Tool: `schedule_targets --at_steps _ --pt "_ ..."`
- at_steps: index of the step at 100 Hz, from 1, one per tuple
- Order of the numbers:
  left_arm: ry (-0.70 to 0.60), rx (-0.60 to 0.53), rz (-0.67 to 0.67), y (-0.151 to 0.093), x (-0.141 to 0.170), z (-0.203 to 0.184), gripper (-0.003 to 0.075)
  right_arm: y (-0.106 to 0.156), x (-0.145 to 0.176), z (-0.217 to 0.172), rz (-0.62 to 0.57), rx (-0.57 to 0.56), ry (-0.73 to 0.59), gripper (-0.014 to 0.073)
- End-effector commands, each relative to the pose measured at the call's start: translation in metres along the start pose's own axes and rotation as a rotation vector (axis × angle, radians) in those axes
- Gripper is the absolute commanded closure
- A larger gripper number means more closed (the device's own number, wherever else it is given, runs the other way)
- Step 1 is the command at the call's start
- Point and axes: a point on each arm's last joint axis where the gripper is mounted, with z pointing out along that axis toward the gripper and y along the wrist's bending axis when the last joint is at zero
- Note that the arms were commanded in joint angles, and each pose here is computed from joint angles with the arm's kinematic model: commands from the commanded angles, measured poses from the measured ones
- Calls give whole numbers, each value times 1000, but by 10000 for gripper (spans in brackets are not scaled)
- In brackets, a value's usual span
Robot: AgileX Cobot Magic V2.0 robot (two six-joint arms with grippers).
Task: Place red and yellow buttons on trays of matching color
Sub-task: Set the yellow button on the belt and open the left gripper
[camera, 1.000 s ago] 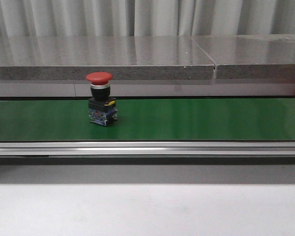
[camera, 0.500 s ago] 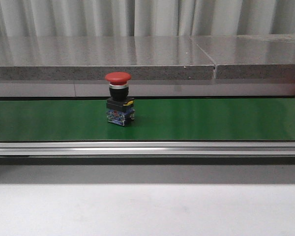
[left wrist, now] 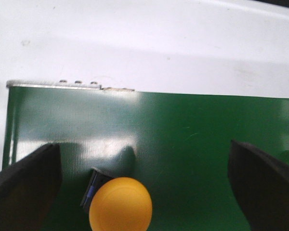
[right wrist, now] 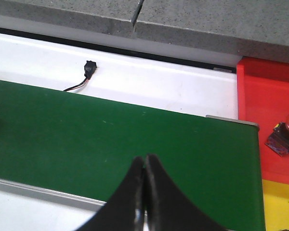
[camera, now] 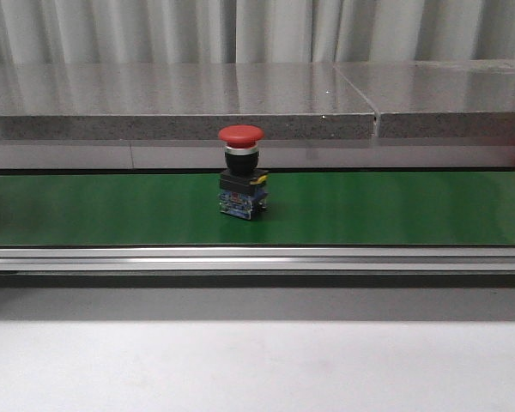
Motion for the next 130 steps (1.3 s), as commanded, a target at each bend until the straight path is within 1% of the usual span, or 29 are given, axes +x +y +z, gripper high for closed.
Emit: schedule_targets --at_steps 1,9,18,32,41,53,72,79,86,93,100,105,107,119,121,124,126,130 --pt "-152 24 72 -24 -14 -31 29 -1 -14 -6 -9 16 -89 662" --pt "-217 24 125 -38 -15 -45 29 -1 -14 -6 -9 16 -89 662" --pt "-320 17 164 -52 -13 -65 29 -1 -14 -6 -9 16 -89 662" --pt "-485 -11 230 -69 5 -98 29 -1 -14 -6 -9 16 -89 662" --pt "-567 -22 244 -75 23 -116 29 -1 -14 -6 -9 16 -89 662" --pt "-635 -33 252 -77 53 -134 29 -1 -14 -6 -9 16 -89 662" --pt "-692 -42 259 -76 106 -146 30 -1 -14 -6 -9 16 -89 662" --pt "-706 -40 260 -75 126 -147 53 -1 -14 -6 -9 16 -89 662" --pt "-724 -31 256 -74 144 -147 101 -1 -14 -6 -9 16 -89 662" --pt "-741 -23 254 -73 159 -147 174 -1 -14 -6 -9 16 -89 662" --pt "-753 -18 252 -72 171 -146 273 -1 -14 -6 -9 16 -90 662" --pt "-758 -11 247 -72 178 -145 368 -1 -14 -6 -9 16 -90 662" --pt "-763 -9 247 -72 180 -145 394 -1 -14 -6 -9 16 -90 662" --pt "-770 13 228 -72 187 -143 636 -1 -14 -6 -9 16 -90 662" --pt "-770 15 226 -72 188 -142 662 -1 -14 -6 -9 16 -90 662" --pt "-768 16 224 -71 188 -142 723 -1 -14 -6 -9 16 -90 662" --pt "-768 16 224 -71 188 -142 738 -1 -14 -6 -9 16 -90 662" --pt "-762 16 223 -71 188 -141 739 -1 -14 -6 -9 16 -90 662"
